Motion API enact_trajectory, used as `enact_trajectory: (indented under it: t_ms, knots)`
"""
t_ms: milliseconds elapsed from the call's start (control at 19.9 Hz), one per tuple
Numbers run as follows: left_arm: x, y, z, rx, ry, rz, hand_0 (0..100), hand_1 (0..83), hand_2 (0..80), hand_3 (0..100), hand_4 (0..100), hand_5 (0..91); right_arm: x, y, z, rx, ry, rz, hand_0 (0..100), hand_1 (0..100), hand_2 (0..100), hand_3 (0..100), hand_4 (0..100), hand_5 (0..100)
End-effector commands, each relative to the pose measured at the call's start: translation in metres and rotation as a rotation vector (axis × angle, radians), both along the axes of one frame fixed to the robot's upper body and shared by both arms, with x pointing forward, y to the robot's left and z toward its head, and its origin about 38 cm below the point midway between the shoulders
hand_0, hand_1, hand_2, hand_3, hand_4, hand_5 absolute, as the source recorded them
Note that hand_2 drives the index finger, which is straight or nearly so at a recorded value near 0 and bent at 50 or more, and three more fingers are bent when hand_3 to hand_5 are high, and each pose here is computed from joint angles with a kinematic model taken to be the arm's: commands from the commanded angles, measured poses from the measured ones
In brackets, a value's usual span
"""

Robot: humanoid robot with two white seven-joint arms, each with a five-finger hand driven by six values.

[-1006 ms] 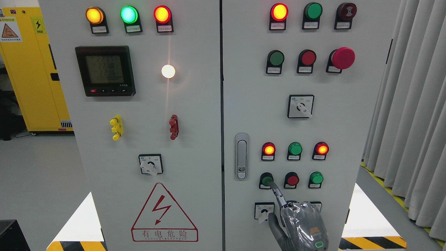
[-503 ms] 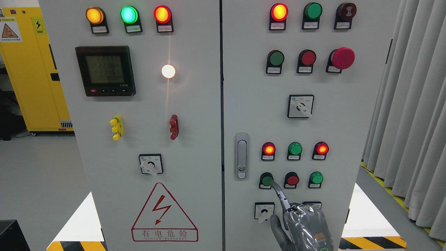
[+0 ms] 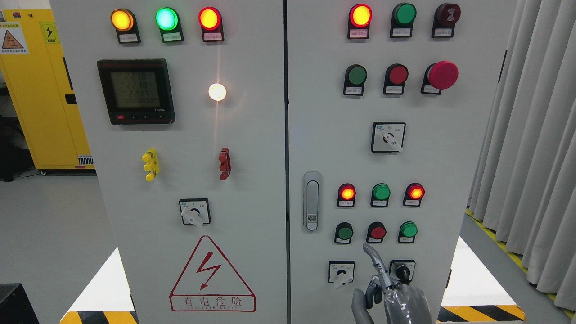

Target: Press green start button

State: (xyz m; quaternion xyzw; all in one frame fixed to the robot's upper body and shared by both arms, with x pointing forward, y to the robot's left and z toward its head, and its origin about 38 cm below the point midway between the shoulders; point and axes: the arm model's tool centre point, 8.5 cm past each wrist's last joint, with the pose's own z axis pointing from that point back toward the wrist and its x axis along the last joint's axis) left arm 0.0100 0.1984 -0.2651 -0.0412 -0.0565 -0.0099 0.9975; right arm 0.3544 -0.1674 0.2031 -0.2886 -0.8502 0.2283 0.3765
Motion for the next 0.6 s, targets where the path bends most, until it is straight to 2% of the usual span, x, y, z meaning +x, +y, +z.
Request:
enact_trajectory:
  t_ms: [0, 50, 101, 151, 201, 302, 453, 503, 553]
  knots:
    - [0.0, 0.0, 0.0, 0.0, 0.0, 0.001, 12, 55.6, 0.0, 0, 0, 0.0, -0.022, 0.007, -0.006, 0.268, 0.066, 0.181, 79, 82, 7, 44, 54, 64]
    - [0.0, 0.0, 0.0, 0.0, 0.0, -0.001, 12, 55.6, 0.0, 0, 0, 0.0, -0.024, 0.01, -0.011, 0.302, 0.102, 0.23, 81, 81, 6, 35, 43, 50]
    - [0.0, -0.001, 0.0, -0.002, 0.0, 0.001, 12, 55.6, 0.0, 0, 0, 0.0, -0.023, 0.011, -0.011, 0.328, 0.122, 0.269, 82, 81, 6, 31, 38, 42]
    - [0.0, -0.001, 0.0, -0.002, 0.0, 0.001, 12, 55.6, 0.0, 0, 0, 0.0, -0.024, 0.011, -0.012, 0.352, 0.137, 0.301, 82, 80, 5, 31, 38, 42]
    - [0.0, 0.0, 0.0, 0.0, 0.0, 0.001, 12, 55.6, 0.0, 0, 0, 0.0, -0.024, 0.012, -0.013, 0.379, 0.148, 0.326, 86, 78, 0, 16, 22, 23]
    - [0.0, 0.0, 0.0, 0.0, 0.0, 0.001, 12, 55.6, 0.0, 0, 0, 0.0, -0.027, 0.013, -0.016, 0.408, 0.16, 0.34, 86, 76, 0, 6, 10, 12]
    - [0.0, 0.0, 0.0, 0.0, 0.0, 0.001, 12, 55.6, 0.0, 0, 0, 0.0, -0.029, 0.016, -0.017, 0.432, 0.158, 0.349, 84, 76, 0, 5, 8, 10]
    - [0.0, -0.001, 0.0, -0.002, 0.0, 0.001, 12, 55.6, 0.0, 0, 0, 0.0, -0.029, 0.016, -0.016, 0.45, 0.153, 0.359, 85, 74, 0, 0, 0, 0]
    - [0.0, 0.0, 0.0, 0.0, 0.0, 0.001, 12, 55.6, 0.0, 0, 0, 0.0, -0.03, 0.018, -0.016, 0.464, 0.151, 0.371, 85, 73, 0, 0, 0, 0]
